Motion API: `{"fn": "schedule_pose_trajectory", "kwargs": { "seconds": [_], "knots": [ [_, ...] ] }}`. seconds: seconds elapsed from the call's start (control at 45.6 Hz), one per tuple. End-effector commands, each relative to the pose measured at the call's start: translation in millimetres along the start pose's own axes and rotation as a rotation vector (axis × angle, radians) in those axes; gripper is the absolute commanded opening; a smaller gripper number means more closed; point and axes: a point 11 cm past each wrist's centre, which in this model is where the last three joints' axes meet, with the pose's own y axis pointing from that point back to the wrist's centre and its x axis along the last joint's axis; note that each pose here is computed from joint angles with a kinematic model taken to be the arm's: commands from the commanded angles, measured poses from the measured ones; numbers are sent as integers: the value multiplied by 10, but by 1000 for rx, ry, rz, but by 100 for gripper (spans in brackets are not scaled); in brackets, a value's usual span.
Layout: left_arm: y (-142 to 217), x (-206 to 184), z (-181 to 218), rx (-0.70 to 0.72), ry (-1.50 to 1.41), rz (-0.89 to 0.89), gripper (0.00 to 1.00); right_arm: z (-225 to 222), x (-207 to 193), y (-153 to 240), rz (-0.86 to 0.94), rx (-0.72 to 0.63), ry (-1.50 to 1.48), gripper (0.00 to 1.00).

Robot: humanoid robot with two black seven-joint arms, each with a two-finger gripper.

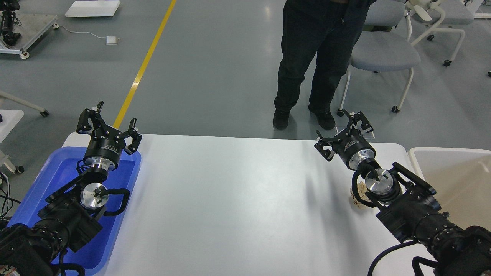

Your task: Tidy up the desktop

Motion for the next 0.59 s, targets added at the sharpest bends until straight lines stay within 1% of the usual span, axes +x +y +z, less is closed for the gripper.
{"fn": "schedule_pose_trajectory", "kwargs": {
  "seconds": [0.0, 0.044, 0.132, 0.285, 0.482, 0.57],
  "knots": [
    [0, 4, 6, 1, -2, 0, 100, -90, -82, -31, -21, 12, 11, 100],
    [4, 0, -5, 1, 1, -1, 100, -155, -173, -65, -41, 20, 23, 100],
    [0, 0, 0, 0, 0, 0, 100, -147, -312, -80, -83, 7, 66, 100],
    [-2, 0, 4, 1, -1, -1, 100, -165, -426, -78, -129, -15, 179, 100],
    [0, 4, 7, -1, -2, 0, 100, -164, -477, -72, -163, -42, 328, 100],
    [0, 4, 7, -1, -2, 0, 100, -187, -543, -34, -206, -57, 407, 100]
  ]
}}
